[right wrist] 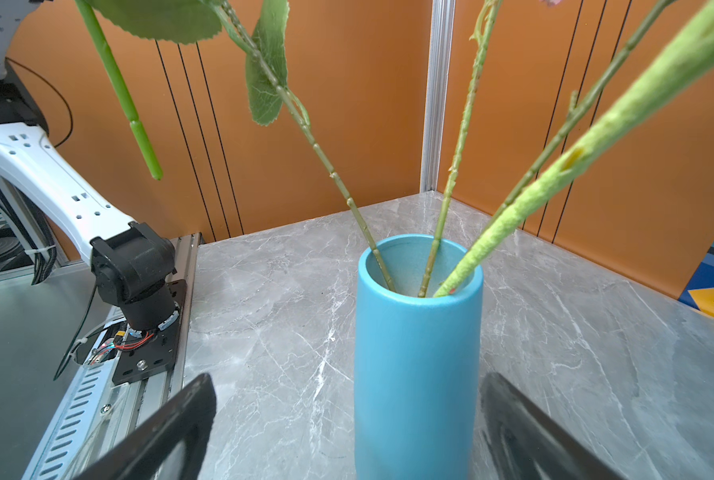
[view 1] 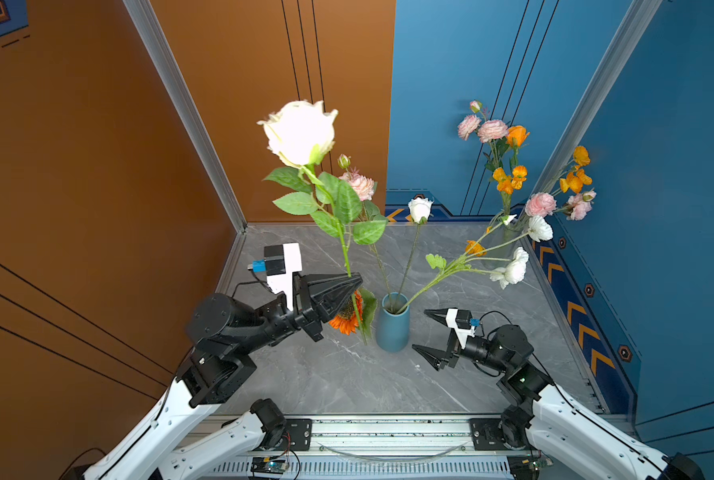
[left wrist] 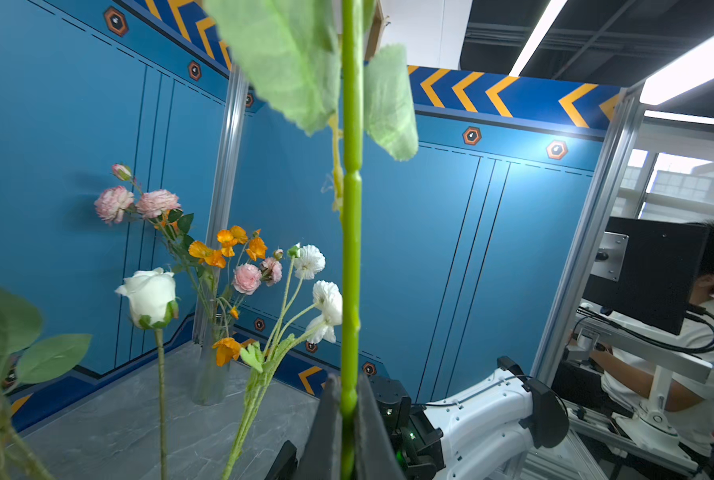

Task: Arrange the flowers into the vase
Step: 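Lift the cream rose upright with the left gripper toward the teal vase, then swing the cream rose over the teal vase with the left gripper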

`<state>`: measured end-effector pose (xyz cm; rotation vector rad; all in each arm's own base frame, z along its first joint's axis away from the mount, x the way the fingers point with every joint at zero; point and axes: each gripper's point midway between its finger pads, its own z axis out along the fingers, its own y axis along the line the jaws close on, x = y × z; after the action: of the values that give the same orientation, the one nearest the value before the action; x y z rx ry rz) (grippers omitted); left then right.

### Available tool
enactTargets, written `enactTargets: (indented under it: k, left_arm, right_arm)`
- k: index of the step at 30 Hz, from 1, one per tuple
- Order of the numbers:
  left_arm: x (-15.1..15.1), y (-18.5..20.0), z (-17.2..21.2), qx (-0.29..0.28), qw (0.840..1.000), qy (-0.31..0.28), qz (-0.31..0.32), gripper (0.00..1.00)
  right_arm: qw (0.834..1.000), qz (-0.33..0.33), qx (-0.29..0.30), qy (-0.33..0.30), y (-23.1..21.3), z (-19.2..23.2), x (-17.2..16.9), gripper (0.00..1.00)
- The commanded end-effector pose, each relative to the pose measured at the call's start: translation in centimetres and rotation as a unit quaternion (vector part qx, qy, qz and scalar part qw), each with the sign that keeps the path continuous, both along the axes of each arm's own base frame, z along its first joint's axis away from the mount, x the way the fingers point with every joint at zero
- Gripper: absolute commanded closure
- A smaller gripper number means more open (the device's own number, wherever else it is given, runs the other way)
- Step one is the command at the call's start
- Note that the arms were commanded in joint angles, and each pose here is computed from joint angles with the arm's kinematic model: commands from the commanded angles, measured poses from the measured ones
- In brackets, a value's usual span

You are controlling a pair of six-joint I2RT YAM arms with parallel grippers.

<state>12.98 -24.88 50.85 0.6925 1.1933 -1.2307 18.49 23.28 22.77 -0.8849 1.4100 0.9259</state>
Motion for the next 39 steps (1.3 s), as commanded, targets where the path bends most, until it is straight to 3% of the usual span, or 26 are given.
enactTargets:
  k: [1, 7, 14, 21, 24, 27, 32, 39]
  left_arm:
    - [0.0, -2.7, 0.9, 0.019, 0.994, -0.101, 0.038, 1.00]
    - [1.1, -6.3, 1.0, 0.035, 0.986, -0.146, 0.067, 1.00]
    - [1.5, -3.2, 2.6, 0.037, 0.981, -0.146, 0.124, 1.00]
    - [-1.2, -1.2, 3.3, 0.033, 0.988, -0.132, 0.075, 1.00]
    - [-1.5, -2.0, 2.3, 0.037, 0.992, -0.111, 0.055, 1.00]
    - [-2.2, -4.4, 0.7, 0.064, 0.989, -0.127, 0.048, 1.00]
    - [-2.4, -7.9, 0.4, 0.094, 0.963, -0.194, 0.163, 1.00]
    - [0.0, -9.8, -1.0, 0.056, 0.947, -0.168, 0.269, 1.00]
  right_arm:
    - [1.000, 0.002, 0.003, -0.010, 0.1, 0.6, -0.1, 0.00]
    - [1.000, -0.001, 0.002, -0.011, 0.0, 0.6, 0.0, 0.00]
    - [1.000, -0.001, 0.002, -0.010, 0.0, 0.6, 0.0, 0.00]
    - [1.000, 0.001, 0.000, -0.008, 0.2, 0.4, 0.1, 0.00]
    - [1.000, 0.000, -0.001, -0.006, 0.2, 0.3, 0.2, 0.00]
    - [1.000, -0.001, -0.003, -0.007, 0.2, 0.2, 0.2, 0.00]
    - [1.000, -0.003, -0.005, -0.004, 0.2, 0.0, 0.3, 0.00]
    - [1.000, -0.002, -0.003, -0.007, 0.1, 0.3, 0.2, 0.00]
